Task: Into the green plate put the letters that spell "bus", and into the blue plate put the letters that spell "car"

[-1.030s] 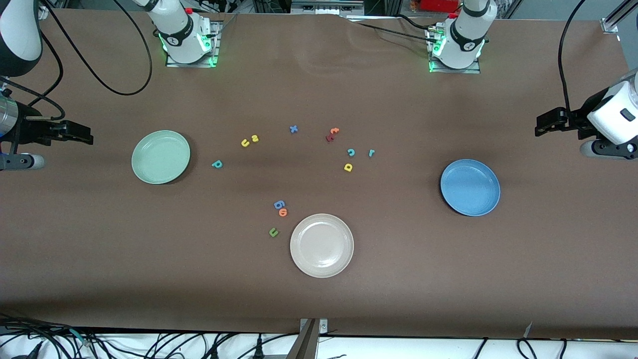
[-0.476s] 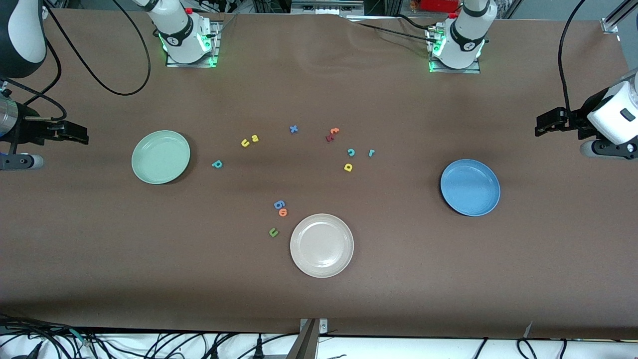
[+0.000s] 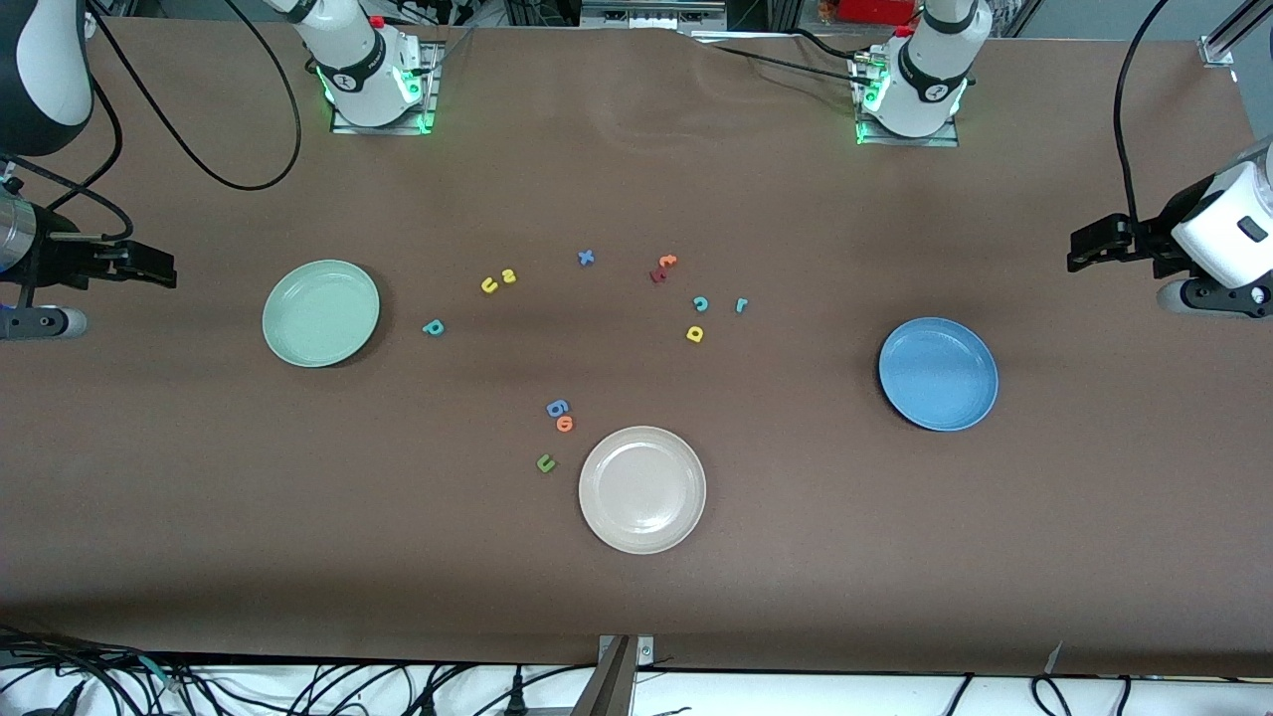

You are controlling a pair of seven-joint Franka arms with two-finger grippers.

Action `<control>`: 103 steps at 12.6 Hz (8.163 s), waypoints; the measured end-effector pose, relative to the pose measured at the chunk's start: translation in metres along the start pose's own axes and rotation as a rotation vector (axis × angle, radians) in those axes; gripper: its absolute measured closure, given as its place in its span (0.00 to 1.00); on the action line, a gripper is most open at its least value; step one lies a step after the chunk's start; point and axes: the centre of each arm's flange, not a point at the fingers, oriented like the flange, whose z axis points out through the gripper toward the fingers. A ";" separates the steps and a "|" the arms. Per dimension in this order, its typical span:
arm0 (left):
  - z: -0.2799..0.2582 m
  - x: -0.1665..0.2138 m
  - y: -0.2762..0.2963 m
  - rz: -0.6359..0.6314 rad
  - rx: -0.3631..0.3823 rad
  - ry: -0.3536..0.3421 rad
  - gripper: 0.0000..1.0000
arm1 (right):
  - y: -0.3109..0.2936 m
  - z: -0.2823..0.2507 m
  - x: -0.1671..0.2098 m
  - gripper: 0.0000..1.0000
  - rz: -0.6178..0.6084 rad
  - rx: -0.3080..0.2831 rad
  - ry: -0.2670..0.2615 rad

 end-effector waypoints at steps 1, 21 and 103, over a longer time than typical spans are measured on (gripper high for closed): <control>0.000 0.000 0.000 0.000 0.000 0.000 0.00 | 0.000 0.000 0.000 0.00 0.000 0.000 0.000; 0.000 0.000 0.001 0.001 0.000 0.000 0.00 | -0.002 0.000 0.000 0.01 -0.016 0.007 0.002; 0.418 -0.058 0.364 0.176 0.023 0.145 0.30 | -0.021 0.375 -0.015 0.63 0.124 0.046 -0.185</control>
